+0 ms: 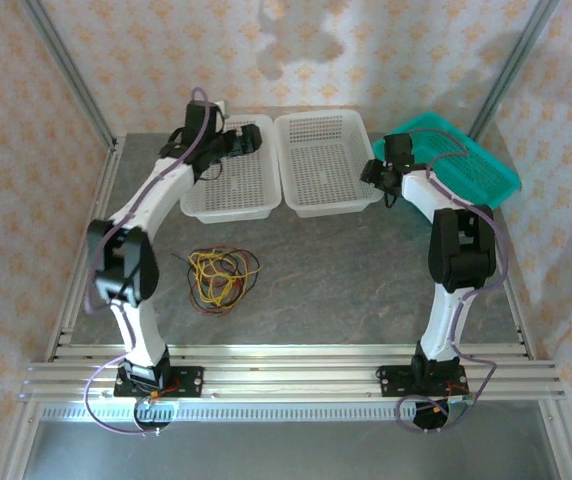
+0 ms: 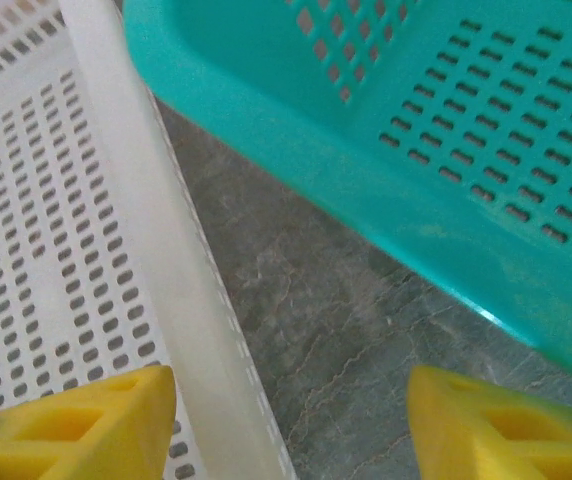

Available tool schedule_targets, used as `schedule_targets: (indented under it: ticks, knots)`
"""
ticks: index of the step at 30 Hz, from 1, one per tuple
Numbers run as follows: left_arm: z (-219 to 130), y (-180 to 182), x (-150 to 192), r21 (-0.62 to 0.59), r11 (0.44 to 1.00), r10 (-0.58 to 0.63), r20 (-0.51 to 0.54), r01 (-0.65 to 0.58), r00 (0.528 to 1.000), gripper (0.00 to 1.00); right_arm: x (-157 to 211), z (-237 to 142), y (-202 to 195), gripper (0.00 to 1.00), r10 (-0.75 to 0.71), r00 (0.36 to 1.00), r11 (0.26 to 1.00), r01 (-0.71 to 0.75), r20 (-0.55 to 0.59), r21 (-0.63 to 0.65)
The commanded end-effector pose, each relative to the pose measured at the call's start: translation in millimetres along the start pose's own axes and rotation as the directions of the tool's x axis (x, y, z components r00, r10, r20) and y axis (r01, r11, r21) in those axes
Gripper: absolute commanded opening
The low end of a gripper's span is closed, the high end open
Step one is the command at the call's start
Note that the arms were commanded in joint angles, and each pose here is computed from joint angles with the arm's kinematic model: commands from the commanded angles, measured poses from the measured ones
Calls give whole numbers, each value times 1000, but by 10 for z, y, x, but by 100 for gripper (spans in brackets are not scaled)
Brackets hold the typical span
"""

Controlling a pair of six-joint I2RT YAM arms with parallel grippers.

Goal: Untangle the cables

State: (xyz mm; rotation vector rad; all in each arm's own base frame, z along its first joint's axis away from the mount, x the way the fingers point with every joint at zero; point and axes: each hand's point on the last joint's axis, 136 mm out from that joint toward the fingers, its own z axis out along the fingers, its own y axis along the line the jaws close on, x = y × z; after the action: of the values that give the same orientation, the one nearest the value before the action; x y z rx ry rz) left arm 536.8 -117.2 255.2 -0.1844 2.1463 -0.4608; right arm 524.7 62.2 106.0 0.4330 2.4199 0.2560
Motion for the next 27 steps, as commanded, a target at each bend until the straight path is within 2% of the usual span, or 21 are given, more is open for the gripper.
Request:
schedule_targets:
  ticks: [1, 4, 7, 11, 16, 19, 21, 23, 27]
  knots:
    - [-237, 544, 26, -197, 980, -8, 71, 22, 997, 99, -33, -75, 141, 62, -28, 1000, 997, 28, 1, -66]
    - [-466, 1022, 237, -309, 945, -84, 83, 105, 993, 99, -4, -116, 243, 62, -39, 999, 992, 38, -7, -123]
    - [-688, 1392, 422, -361, 915, -151, 114, 182, 982, 99, 73, -145, 372, 61, -66, 997, 981, 60, -28, -182]
    - [-810, 1536, 588, -371, 909, -158, 107, 187, 982, 99, 177, -170, 552, 61, -101, 993, 963, 84, -55, -255]
    - [-755, 1342, 607, -278, 947, -140, 89, 160, 986, 99, 221, -265, 797, 62, -151, 987, 932, 124, -55, -339]
    - [-725, 1092, 537, -230, 968, -76, 90, 95, 993, 99, 108, -393, 843, 63, -161, 987, 926, 149, -7, -346]
    - [-696, 901, 513, -201, 979, -23, 86, 40, 996, 99, -26, -477, 779, 64, -158, 986, 942, 165, 45, -293]
    - [-645, 700, 501, -164, 986, 19, 78, -6, 997, 99, -207, -570, 609, 64, -142, 983, 970, 161, 117, -182]
    - [-485, 307, 530, -64, 996, 67, 58, -63, 996, 99, -473, -689, 126, 63, -86, 977, 996, 84, 197, 23]
